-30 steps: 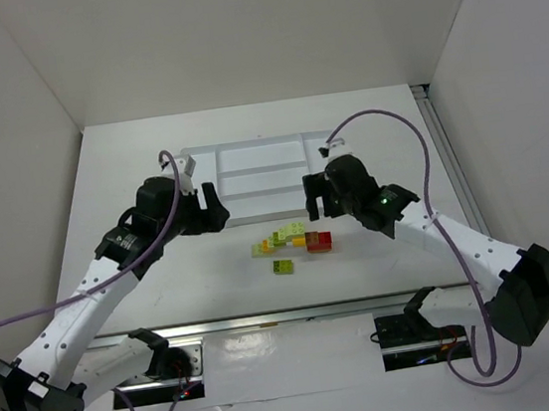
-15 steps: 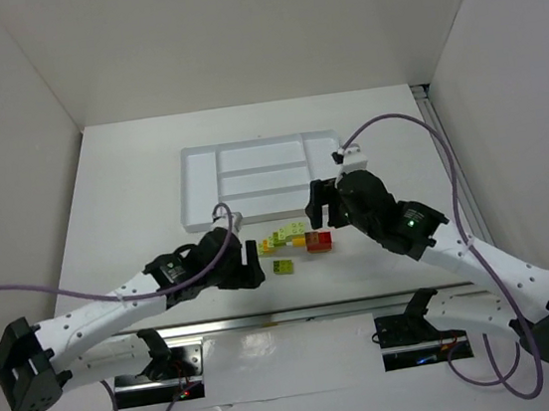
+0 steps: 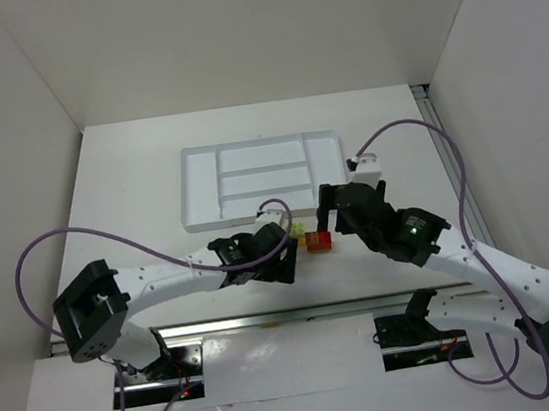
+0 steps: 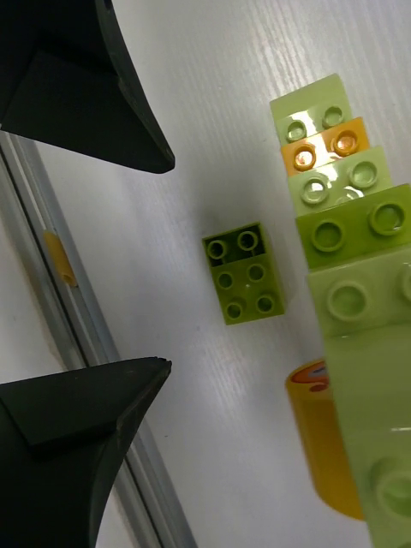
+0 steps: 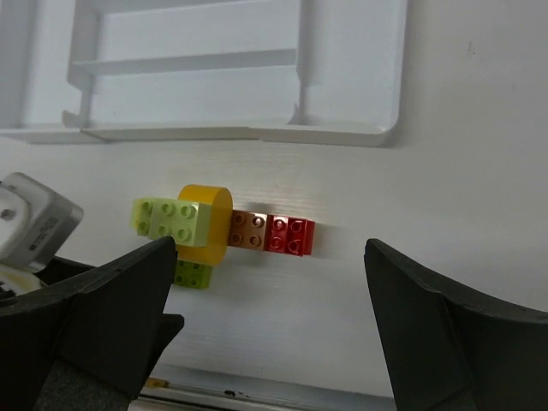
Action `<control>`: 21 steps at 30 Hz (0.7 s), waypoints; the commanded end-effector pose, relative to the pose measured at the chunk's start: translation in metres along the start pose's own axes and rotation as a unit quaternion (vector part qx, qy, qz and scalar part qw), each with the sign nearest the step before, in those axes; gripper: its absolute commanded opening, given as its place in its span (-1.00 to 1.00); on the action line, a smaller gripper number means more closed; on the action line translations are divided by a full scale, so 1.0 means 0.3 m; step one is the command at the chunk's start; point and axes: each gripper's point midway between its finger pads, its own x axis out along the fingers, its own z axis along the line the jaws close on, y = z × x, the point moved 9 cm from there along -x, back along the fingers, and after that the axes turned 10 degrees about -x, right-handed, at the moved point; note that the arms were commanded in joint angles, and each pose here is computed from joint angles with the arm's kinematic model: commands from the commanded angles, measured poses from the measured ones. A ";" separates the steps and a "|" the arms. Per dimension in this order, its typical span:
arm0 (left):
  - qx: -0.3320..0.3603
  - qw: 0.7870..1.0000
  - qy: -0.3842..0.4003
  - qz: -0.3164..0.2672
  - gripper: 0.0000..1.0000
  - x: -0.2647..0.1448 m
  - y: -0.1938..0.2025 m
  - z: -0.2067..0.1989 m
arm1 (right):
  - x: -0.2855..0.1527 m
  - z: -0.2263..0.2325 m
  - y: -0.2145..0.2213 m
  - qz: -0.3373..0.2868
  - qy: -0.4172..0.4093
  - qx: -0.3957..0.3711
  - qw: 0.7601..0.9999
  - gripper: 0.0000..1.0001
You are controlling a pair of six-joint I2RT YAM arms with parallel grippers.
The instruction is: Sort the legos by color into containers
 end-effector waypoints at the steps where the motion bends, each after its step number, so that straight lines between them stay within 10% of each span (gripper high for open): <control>1: -0.004 1.000 -0.003 -0.025 1.00 0.024 -0.041 -0.036 | -0.061 -0.060 -0.041 -0.054 0.044 0.048 0.996 0.95; 21: -0.044 0.997 -0.041 -0.054 0.59 0.202 -0.033 -0.067 | -0.071 -0.075 -0.032 -0.050 0.058 0.061 0.995 0.98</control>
